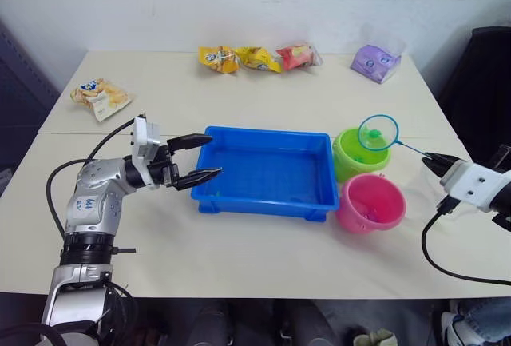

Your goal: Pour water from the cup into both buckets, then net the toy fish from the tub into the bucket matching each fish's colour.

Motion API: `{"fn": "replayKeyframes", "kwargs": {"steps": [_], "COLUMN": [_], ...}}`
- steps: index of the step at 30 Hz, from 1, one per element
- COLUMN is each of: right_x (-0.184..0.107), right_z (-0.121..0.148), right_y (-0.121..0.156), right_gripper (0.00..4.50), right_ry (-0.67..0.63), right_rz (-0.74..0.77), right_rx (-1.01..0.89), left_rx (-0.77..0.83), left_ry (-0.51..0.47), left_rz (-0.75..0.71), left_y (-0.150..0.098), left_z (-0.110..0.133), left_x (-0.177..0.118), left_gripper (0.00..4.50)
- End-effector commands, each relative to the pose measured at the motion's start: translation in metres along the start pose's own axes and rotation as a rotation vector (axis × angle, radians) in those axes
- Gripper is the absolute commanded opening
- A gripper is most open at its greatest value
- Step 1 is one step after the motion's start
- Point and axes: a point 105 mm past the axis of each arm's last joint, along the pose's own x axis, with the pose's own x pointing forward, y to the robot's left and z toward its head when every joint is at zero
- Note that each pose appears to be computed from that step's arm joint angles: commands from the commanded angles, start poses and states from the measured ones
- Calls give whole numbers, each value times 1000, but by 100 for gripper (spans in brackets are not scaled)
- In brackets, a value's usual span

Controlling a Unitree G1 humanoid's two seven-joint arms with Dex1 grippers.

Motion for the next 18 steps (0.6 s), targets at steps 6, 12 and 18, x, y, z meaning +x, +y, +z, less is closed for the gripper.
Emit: {"fn": "replayKeyframes", "kwargs": {"steps": [6,12,18], "right_x": [-5,-9,-5], "right_z": [12,-6,-4], "right_y": [-13,-4,-14], "right_gripper": [0,0,0], "right_ry": [-100,-70,-71], "right_rz": [-128,-140,-245], "right_rx": [-548,-565,-640], "left_rx": [33,28,18], "left_ry": [-21,-44,-56], "left_rz": [-21,-29,-44], "left_y": [-4,-3,-4], "left_z": [8,10,9], "left_x": [9,14,22], "left_gripper": [444,444,444]}}
